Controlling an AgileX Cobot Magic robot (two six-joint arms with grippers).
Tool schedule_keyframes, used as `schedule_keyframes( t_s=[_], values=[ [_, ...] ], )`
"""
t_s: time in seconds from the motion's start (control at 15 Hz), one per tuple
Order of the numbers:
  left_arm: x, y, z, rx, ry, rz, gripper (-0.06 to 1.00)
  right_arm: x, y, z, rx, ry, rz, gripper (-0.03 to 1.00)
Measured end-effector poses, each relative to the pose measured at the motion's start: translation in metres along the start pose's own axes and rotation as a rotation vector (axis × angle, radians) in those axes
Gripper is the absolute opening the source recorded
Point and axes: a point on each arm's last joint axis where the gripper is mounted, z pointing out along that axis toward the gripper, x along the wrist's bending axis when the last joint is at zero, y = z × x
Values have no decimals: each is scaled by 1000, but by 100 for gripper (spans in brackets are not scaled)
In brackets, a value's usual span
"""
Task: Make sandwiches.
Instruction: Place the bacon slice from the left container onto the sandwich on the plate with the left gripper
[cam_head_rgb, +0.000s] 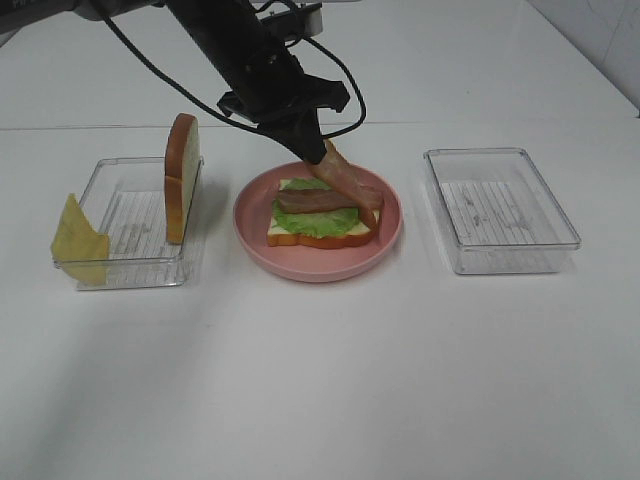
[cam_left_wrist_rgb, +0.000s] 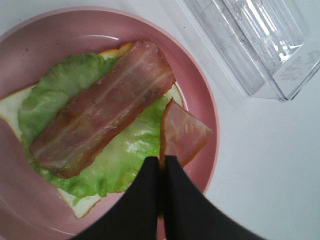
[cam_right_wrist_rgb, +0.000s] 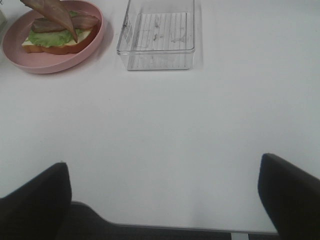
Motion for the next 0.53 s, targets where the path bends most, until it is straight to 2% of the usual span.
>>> schedule_keyframes(
  t_s=[0.13, 0.27, 0.53],
  values=[
    [2, -1, 0, 6, 22, 10, 0, 0, 0, 0, 0, 0, 0, 96],
    [7, -2, 0, 18, 74, 20, 0, 0, 0, 0, 0, 0, 0, 96],
    [9, -1, 1, 13, 93, 6, 0, 0, 0, 0, 0, 0, 0, 96]
  ],
)
